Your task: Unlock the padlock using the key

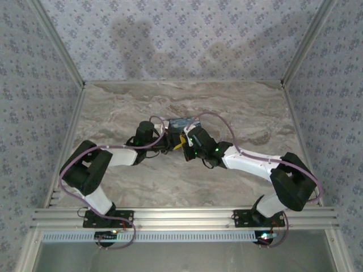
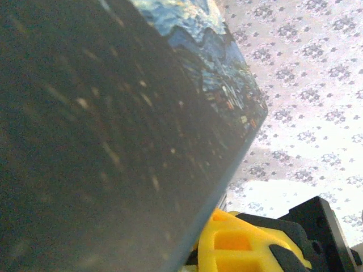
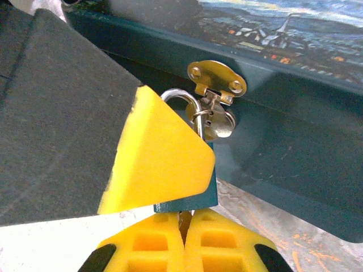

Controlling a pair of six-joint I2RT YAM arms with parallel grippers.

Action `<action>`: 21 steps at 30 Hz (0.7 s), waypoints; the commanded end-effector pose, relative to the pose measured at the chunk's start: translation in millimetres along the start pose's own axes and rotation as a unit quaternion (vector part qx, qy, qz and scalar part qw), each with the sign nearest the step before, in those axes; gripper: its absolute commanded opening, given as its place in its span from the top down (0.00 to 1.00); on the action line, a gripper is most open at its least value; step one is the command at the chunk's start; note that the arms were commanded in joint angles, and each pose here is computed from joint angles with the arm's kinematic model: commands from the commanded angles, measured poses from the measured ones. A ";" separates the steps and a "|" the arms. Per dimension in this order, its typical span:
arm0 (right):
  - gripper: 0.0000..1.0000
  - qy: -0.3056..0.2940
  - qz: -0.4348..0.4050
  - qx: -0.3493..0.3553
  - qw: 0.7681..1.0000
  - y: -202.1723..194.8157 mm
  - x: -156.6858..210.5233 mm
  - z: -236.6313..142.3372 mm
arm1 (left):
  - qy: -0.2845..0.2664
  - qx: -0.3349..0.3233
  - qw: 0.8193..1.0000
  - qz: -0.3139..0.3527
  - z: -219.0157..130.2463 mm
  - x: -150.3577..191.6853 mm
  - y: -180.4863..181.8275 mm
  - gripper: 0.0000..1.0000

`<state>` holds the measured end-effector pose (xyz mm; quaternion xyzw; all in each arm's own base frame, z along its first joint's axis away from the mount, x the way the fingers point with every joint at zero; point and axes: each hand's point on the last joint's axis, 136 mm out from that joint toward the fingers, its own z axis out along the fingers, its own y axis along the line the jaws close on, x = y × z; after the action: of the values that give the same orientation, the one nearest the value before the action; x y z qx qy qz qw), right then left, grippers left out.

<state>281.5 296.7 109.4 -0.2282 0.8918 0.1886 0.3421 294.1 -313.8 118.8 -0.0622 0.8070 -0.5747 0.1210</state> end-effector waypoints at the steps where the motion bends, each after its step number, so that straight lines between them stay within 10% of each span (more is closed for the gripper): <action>1: 1.00 0.020 0.016 -0.009 1.000 -0.4 21.2 6.0 | 0.015 0.013 0.999 0.025 -4.9 12.3 -8.9 0.96; 21: 1.00 0.077 0.021 -0.025 0.996 -1.5 81.4 32.9 | -0.006 -0.060 0.998 0.005 -8.4 32.7 46.8 0.59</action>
<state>251.0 292.9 37.3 -0.2353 0.9099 0.2005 0.2766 264.3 -301.5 67.2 -0.0702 0.8401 -0.5255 0.1142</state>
